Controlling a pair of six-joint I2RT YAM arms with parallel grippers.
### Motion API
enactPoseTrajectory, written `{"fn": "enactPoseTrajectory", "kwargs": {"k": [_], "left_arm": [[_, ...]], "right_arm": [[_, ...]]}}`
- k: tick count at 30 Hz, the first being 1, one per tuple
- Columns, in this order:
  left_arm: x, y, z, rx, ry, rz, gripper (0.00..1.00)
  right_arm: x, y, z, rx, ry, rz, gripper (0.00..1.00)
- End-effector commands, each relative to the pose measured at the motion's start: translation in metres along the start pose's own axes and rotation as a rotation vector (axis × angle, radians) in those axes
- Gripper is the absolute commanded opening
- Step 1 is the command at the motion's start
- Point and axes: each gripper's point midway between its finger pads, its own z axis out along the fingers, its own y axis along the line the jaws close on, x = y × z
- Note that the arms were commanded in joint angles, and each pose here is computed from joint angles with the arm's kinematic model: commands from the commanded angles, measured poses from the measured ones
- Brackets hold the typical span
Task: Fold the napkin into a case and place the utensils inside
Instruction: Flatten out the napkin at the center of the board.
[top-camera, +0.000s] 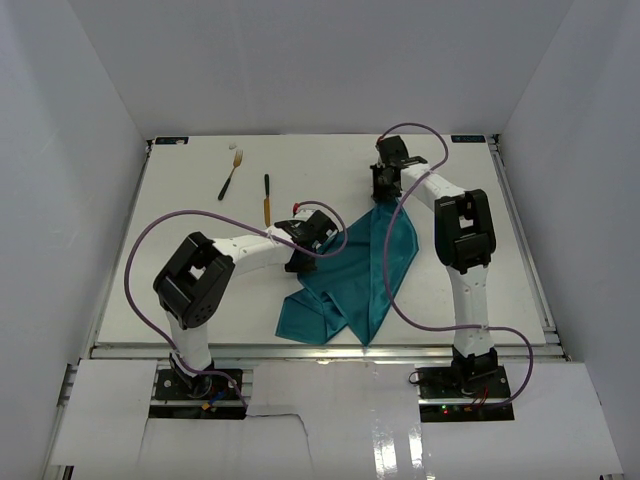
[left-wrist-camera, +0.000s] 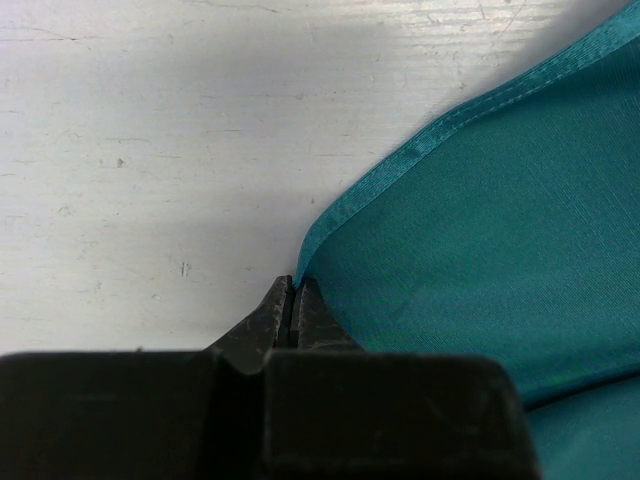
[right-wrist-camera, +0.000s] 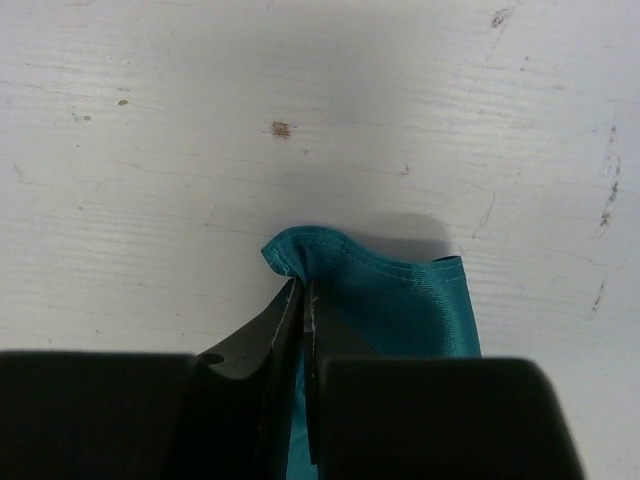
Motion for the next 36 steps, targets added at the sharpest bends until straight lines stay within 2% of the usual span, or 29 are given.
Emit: {"fn": "enactPoseTrajectory", "kwargs": {"k": [1,5,8,9,13,17,18,20,21,23,24,26,27,28,30,32,33,36], "left_arm": [[-0.017,0.009,-0.018,-0.019,-0.058,-0.013,0.0],[-0.054,0.011,-0.035,-0.057,-0.16,-0.019,0.0],[-0.092,0.016,-0.056,-0.105,-0.265,-0.046,0.0],[-0.103,0.022,-0.064,-0.14,-0.306,-0.049,0.0],[-0.145,0.037,-0.104,-0.198,-0.436,-0.13,0.0],[-0.183,0.059,-0.161,-0.213,-0.583,-0.22,0.0],[-0.2,0.067,-0.192,-0.201,-0.651,-0.265,0.0],[-0.218,0.084,-0.229,-0.225,-0.736,-0.301,0.0],[-0.226,0.092,-0.254,-0.205,-0.782,-0.331,0.0],[-0.244,0.105,-0.301,-0.175,-0.874,-0.367,0.0],[-0.248,0.11,-0.318,-0.154,-0.907,-0.386,0.0],[-0.253,0.128,-0.365,-0.08,-1.008,-0.442,0.0],[-0.257,0.12,-0.38,0.025,-1.045,-0.404,0.0],[-0.251,0.132,-0.416,0.117,-1.123,-0.407,0.0],[-0.247,0.115,-0.449,0.332,-1.229,-0.316,0.0],[-0.23,0.127,-0.497,0.481,-1.333,-0.302,0.0],[-0.222,0.121,-0.516,0.573,-1.365,-0.245,0.0],[-0.203,0.127,-0.562,0.721,-1.441,-0.201,0.0]], "right_arm": [[0.029,0.022,0.017,-0.115,0.096,-0.032,0.08],[-0.019,0.036,-0.017,-0.179,-0.044,-0.085,0.08],[-0.065,0.047,-0.07,-0.217,-0.209,-0.135,0.08],[-0.08,0.048,-0.1,-0.226,-0.274,-0.147,0.08],[-0.108,0.044,-0.178,-0.203,-0.434,-0.19,0.08],[-0.116,0.025,-0.251,-0.119,-0.567,-0.199,0.08],[-0.119,0.023,-0.285,-0.114,-0.632,-0.2,0.08],[-0.117,0.016,-0.314,-0.09,-0.683,-0.198,0.08],[-0.119,0.012,-0.349,-0.083,-0.753,-0.203,0.08],[-0.12,0.003,-0.386,-0.042,-0.831,-0.212,0.08],[-0.12,-0.001,-0.424,-0.031,-0.912,-0.204,0.08],[-0.122,-0.011,-0.462,0.015,-1.016,-0.196,0.08],[-0.117,-0.017,-0.493,0.031,-1.084,-0.19,0.08],[-0.114,-0.023,-0.507,0.062,-1.114,-0.185,0.08],[-0.104,-0.031,-0.55,0.079,-1.195,-0.173,0.08],[-0.096,-0.036,-0.577,0.092,-1.249,-0.162,0.08],[-0.086,-0.039,-0.603,0.087,-1.295,-0.155,0.08],[-0.067,-0.041,-0.65,0.047,-1.38,-0.13,0.08]]}}
